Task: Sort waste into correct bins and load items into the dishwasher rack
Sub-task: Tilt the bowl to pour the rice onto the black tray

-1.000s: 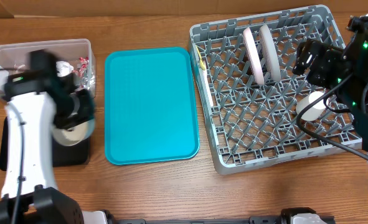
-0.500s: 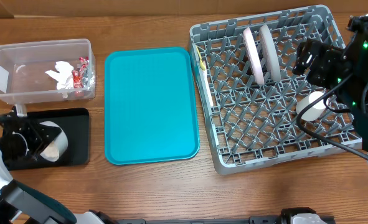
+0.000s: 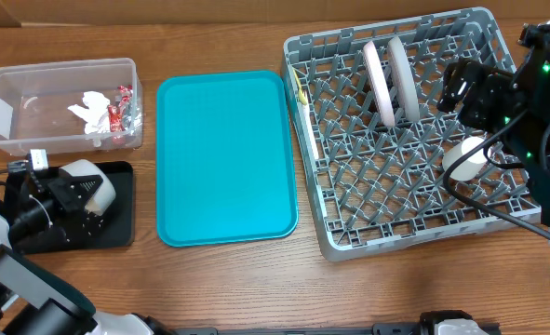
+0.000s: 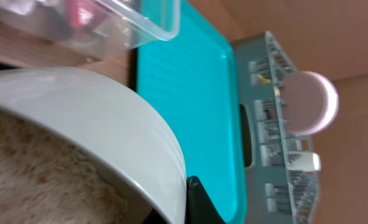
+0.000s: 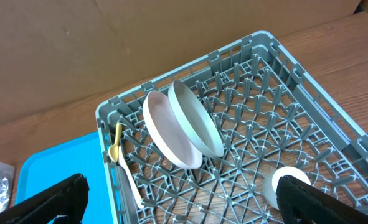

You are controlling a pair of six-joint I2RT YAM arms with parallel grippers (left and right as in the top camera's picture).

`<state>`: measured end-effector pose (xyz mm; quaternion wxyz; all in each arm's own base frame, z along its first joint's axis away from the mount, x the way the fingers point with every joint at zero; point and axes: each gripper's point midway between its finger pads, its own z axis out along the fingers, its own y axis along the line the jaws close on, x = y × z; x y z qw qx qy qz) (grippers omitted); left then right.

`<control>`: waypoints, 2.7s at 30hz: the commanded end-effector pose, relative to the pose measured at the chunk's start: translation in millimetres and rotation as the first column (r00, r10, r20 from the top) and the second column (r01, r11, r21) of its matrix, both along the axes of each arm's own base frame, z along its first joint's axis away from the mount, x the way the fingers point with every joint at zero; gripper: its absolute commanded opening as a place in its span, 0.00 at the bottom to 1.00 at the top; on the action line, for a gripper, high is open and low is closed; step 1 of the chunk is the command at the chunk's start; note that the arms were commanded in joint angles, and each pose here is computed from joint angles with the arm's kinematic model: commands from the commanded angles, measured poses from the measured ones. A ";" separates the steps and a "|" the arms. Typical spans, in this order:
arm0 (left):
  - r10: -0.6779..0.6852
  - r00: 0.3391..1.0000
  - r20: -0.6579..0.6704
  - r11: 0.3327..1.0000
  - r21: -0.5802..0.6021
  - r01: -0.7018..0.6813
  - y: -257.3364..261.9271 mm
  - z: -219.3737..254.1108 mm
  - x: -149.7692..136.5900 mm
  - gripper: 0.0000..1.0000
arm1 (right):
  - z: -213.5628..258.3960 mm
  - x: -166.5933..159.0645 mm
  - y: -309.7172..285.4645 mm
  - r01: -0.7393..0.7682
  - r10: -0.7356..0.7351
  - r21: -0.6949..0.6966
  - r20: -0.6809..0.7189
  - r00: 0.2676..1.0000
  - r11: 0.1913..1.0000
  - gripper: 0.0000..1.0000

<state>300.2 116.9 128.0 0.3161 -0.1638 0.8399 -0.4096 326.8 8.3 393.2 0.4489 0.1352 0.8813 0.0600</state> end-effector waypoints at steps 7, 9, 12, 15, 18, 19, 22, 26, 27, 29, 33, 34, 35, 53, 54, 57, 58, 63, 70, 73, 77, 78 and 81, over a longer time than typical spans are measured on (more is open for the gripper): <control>-0.025 0.980 0.199 0.997 -0.069 0.040 -4.9 16.3 0.5 0.04 | 2.5 0.2 -2.2 0.008 -0.008 -0.003 0.010 1.000 1.000 1.00; -0.003 0.977 0.213 0.997 -0.080 0.020 0.1 19.5 -1.4 0.04 | 2.4 0.1 -2.2 0.008 -0.008 -0.003 0.009 1.000 1.000 1.00; 0.020 0.976 0.218 0.997 -0.076 -0.004 7.4 20.1 -7.7 0.04 | 2.4 0.1 -2.2 0.008 -0.008 -0.003 0.009 1.000 1.000 1.00; 0.031 0.974 0.226 0.997 -0.076 -0.014 9.8 21.4 -13.7 0.04 | 2.5 0.2 -2.2 0.008 -0.008 -0.003 0.010 1.000 1.000 1.00; 0.022 0.976 0.217 0.997 -0.076 -0.005 6.5 21.0 -17.0 0.04 | 2.4 0.1 -2.2 0.008 -0.008 -0.003 0.009 1.000 1.000 1.00; 0.025 0.978 0.209 0.996 -0.088 -0.006 5.3 21.6 -17.8 0.04 | 2.4 0.1 -2.2 0.008 -0.008 -0.003 0.009 1.000 1.000 1.00; -0.017 0.975 0.224 0.999 -0.029 0.024 3.6 17.1 -21.0 0.04 | 2.4 0.1 -2.2 0.008 -0.008 -0.003 0.009 1.000 1.000 1.00; 0.043 0.977 0.207 0.993 -0.117 -0.018 7.2 20.9 -15.8 0.04 | 2.4 0.1 -2.2 0.008 -0.008 -0.003 0.009 1.000 1.000 1.00; 0.024 0.975 0.222 0.996 -0.092 -0.004 5.8 20.3 -17.2 0.04 | 2.5 0.2 -2.2 0.008 -0.008 -0.003 0.010 1.000 1.000 1.00; 0.006 0.976 0.216 0.998 -0.059 0.007 6.3 15.1 -18.3 0.04 | 2.4 0.1 -2.2 0.008 -0.008 -0.003 0.009 1.000 1.000 1.00; 0.016 0.978 0.208 0.997 -0.079 0.001 4.9 16.9 -22.7 0.04 | 2.4 0.1 -2.2 0.008 -0.008 -0.003 0.009 1.000 1.000 1.00; 0.019 0.980 0.199 0.997 -0.083 -0.002 5.4 15.9 -23.2 0.04 | 2.4 0.1 -2.2 0.008 -0.008 -0.003 0.009 1.000 1.000 1.00; 0.038 0.982 0.188 0.993 -0.121 -0.016 4.5 18.9 -22.8 0.04 | 2.4 0.1 -2.2 0.008 -0.008 -0.003 0.009 1.000 1.000 1.00; -0.008 0.969 0.248 0.998 -0.058 0.023 -0.4 23.0 -29.8 0.04 | 2.5 0.2 -2.2 0.008 -0.008 -0.003 0.010 1.000 1.000 1.00; -0.009 0.971 0.238 0.999 -0.044 0.020 2.4 19.4 -30.1 0.04 | 2.4 0.1 -2.2 0.008 -0.008 -0.003 0.009 1.000 1.000 1.00; 0.051 0.982 0.182 0.991 -0.133 -0.027 4.7 22.6 -33.2 0.04 | 2.4 0.1 -2.2 0.008 -0.008 -0.003 0.009 1.000 1.000 1.00; 0.012 0.978 0.208 0.998 -0.066 0.002 4.9 18.4 -35.6 0.04 | 2.5 0.2 -2.2 0.008 -0.008 -0.003 0.010 1.000 1.000 1.00; 0.035 0.985 0.170 0.995 -0.099 -0.018 5.4 13.4 -38.7 0.04 | 2.4 0.1 -2.2 0.008 -0.008 -0.003 0.009 1.000 1.000 1.00; 0.137 0.966 0.220 0.978 -0.182 -0.098 17.1 30.6 -37.8 0.04 | 2.4 0.1 -2.2 0.008 -0.008 -0.003 0.009 1.000 1.000 1.00; 0.069 0.964 0.257 0.997 -0.063 -0.055 18.4 21.1 -40.0 0.04 | 2.5 0.2 -2.2 0.008 -0.008 -0.003 0.010 1.000 1.000 1.00; 0.079 0.958 0.275 0.995 -0.084 -0.057 15.9 27.0 -39.8 0.04 | 2.5 0.2 -2.2 0.008 -0.008 -0.003 0.010 1.000 1.000 1.00; 0.093 0.962 0.255 0.991 -0.113 -0.066 15.5 27.4 -39.9 0.04 | 2.4 0.1 -2.2 0.008 -0.008 -0.003 0.009 1.000 1.000 1.00; 0.100 0.965 0.242 0.988 -0.138 -0.068 12.8 29.6 -41.5 0.04 | 2.4 0.1 -2.2 0.008 -0.008 -0.003 0.009 1.000 1.000 1.00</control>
